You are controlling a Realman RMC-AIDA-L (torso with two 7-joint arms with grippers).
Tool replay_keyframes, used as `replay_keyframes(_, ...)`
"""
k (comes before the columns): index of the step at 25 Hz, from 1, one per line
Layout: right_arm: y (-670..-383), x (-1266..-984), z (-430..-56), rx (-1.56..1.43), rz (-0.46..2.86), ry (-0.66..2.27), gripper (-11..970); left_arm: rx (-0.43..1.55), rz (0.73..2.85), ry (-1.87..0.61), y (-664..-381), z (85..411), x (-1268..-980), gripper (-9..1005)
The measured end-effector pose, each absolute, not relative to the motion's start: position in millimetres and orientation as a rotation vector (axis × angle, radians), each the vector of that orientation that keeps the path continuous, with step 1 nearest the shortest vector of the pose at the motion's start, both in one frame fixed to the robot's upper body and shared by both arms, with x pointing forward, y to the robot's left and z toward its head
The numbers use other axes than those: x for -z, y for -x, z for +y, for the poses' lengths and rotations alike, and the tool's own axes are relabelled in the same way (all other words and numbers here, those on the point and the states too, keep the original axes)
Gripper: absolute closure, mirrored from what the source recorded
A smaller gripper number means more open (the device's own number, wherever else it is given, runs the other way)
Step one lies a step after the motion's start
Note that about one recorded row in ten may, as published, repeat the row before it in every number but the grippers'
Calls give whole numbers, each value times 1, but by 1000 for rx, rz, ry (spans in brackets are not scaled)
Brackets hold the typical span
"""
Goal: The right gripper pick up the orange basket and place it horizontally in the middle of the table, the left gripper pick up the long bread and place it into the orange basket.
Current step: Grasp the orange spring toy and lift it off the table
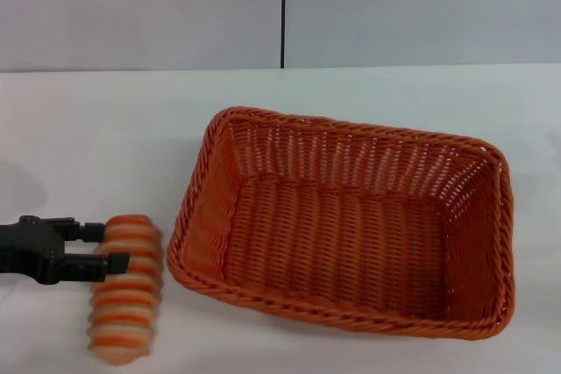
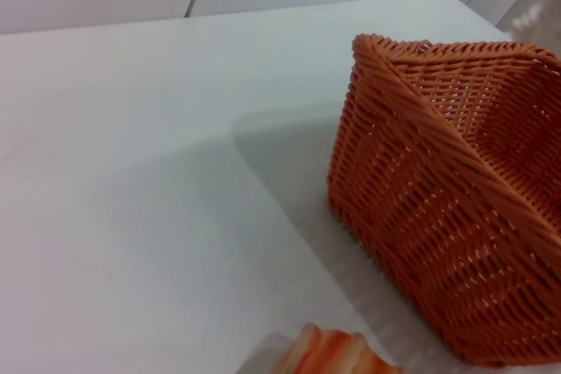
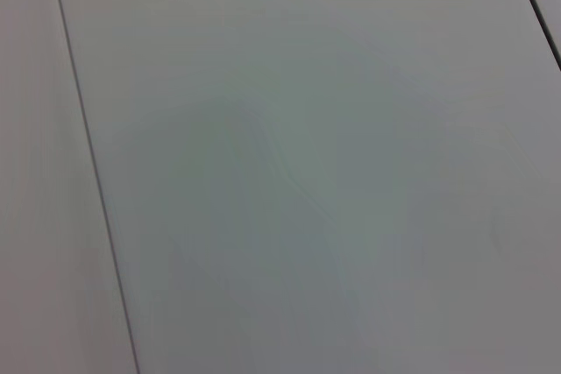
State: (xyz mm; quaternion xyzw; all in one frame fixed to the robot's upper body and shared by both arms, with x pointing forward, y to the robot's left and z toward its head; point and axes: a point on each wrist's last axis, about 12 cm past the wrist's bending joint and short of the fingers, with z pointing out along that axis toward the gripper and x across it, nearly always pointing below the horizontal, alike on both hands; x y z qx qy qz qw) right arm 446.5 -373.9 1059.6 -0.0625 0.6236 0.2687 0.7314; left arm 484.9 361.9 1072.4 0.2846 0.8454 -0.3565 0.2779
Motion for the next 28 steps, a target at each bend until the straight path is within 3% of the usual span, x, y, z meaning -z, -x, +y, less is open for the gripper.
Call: replay_keyframes(28, -445, -1062, -376, -592, 1352, 125, 309, 982, 2264, -798, -480, 359, -1065, 286)
